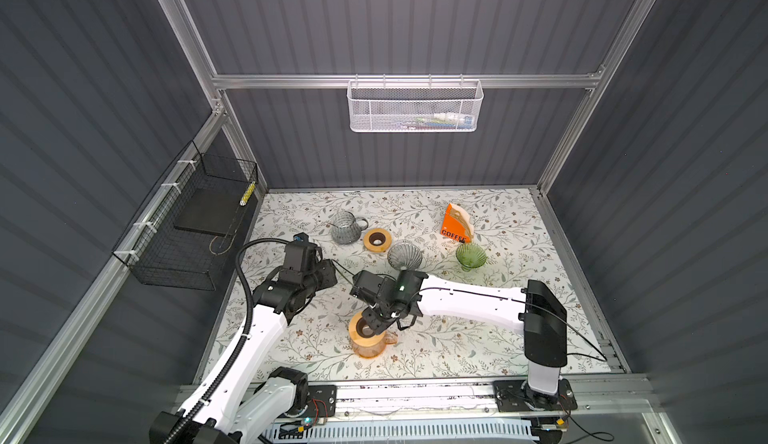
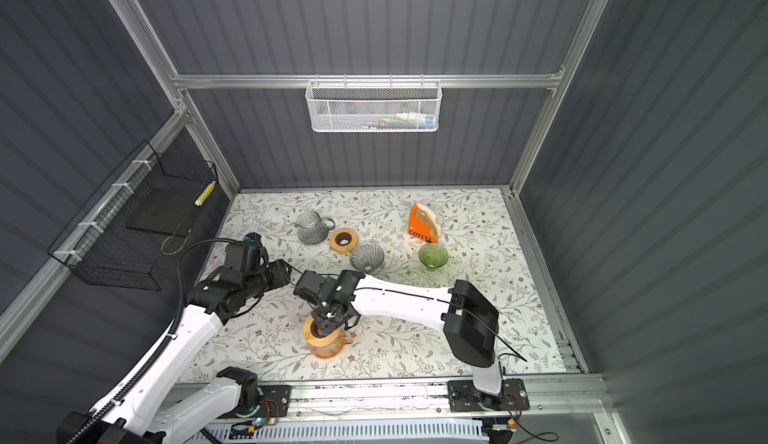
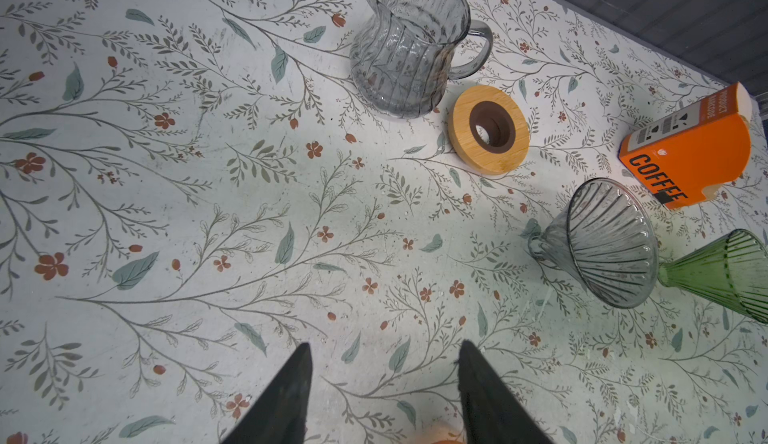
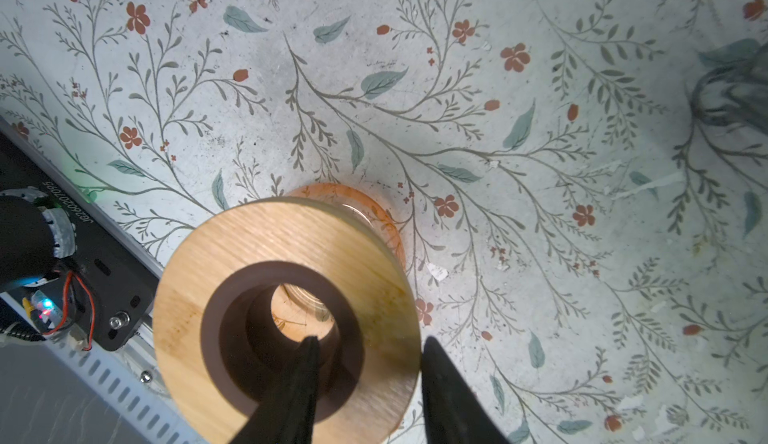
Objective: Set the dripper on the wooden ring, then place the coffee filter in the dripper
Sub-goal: 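Lower the bamboo stand onto the pink pitcher's mouth with the right gripper, then release the stand and move the right gripper to the clear glass dripper, then lower the right gripper over the clear ribbed glass dripper and grip its rim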
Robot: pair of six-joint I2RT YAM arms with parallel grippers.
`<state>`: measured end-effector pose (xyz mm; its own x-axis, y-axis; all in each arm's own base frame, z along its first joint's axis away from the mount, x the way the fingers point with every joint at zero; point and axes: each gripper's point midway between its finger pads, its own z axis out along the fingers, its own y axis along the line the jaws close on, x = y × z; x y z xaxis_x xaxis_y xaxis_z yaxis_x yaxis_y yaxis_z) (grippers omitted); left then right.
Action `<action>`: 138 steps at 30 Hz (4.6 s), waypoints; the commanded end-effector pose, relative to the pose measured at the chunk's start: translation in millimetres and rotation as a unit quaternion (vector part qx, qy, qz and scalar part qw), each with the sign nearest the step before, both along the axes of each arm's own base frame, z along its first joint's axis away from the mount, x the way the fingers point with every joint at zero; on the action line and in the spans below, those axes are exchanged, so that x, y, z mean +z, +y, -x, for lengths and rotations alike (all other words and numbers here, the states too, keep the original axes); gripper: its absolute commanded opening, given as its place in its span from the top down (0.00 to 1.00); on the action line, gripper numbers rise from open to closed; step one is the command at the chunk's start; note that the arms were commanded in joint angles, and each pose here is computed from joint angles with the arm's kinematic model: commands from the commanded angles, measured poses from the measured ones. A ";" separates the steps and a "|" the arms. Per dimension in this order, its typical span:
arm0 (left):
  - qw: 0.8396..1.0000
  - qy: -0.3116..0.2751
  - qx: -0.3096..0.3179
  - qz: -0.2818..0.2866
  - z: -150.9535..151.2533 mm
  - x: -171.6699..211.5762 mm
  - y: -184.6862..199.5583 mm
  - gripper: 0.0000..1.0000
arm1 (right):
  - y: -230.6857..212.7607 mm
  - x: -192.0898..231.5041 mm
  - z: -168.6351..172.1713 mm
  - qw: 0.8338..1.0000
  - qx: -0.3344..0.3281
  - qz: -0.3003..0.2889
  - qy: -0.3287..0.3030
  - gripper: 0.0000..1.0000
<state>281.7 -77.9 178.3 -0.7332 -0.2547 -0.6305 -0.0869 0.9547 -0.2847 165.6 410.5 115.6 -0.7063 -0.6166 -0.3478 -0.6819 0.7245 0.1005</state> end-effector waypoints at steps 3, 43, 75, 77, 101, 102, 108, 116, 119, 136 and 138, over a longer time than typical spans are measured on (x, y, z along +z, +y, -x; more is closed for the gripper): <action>1.000 -0.002 -0.005 -0.006 4.4 4.9 0.8 0.43 | -0.8 8.2 4.0 1.000 -0.001 -0.010 -0.003 0.58; 0.994 -0.016 -0.086 0.064 -27.5 33.3 -45.7 0.42 | -165.6 63.9 -135.2 0.953 -0.252 -0.140 -0.087 0.54; 0.986 -0.002 -0.110 0.124 -57.8 -7.8 -76.5 0.44 | -137.4 -9.9 -221.6 0.959 -0.260 -0.110 -0.014 0.60; 0.986 -0.005 -0.107 0.128 -56.9 -8.9 -76.2 0.45 | -137.5 -10.9 -220.5 0.959 -0.260 -0.110 -0.013 0.61; 0.985 0.001 -0.101 0.139 -53.4 -15.8 -76.6 0.44 | -133.1 -30.1 -212.2 0.959 -0.264 -0.101 0.006 0.64; 0.985 0.002 -0.101 0.139 -53.4 -15.9 -76.7 0.44 | -132.3 -30.4 -211.9 0.959 -0.263 -0.101 0.007 0.64; 0.985 0.005 -0.099 0.139 -51.8 -18.2 -76.2 0.45 | -130.9 -33.2 -213.6 0.960 -0.261 -0.097 0.007 0.66; 0.986 0.004 -0.100 0.136 -52.3 -17.7 -75.7 0.45 | -128.6 -36.1 -215.2 0.960 -0.261 -0.096 0.008 0.66; 0.986 0.006 -0.100 0.135 -52.2 -18.8 -75.6 0.45 | -126.8 -35.8 -215.9 0.961 -0.260 -0.096 0.008 0.67; 0.986 0.005 -0.101 0.133 -53.4 -18.6 -75.8 0.45 | -124.5 -41.4 -219.6 0.961 -0.260 -0.091 0.009 0.73; 0.986 0.006 -0.101 0.133 -53.4 -18.6 -75.7 0.45 | -124.2 -41.7 -219.3 0.961 -0.259 -0.091 0.010 0.74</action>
<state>334.9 -151.4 161.0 -0.7896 -0.2643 -0.5537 0.0868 0.8452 -0.5273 381.1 283.4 71.6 -0.9114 -0.1131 -0.3957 -0.2329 0.9344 0.2696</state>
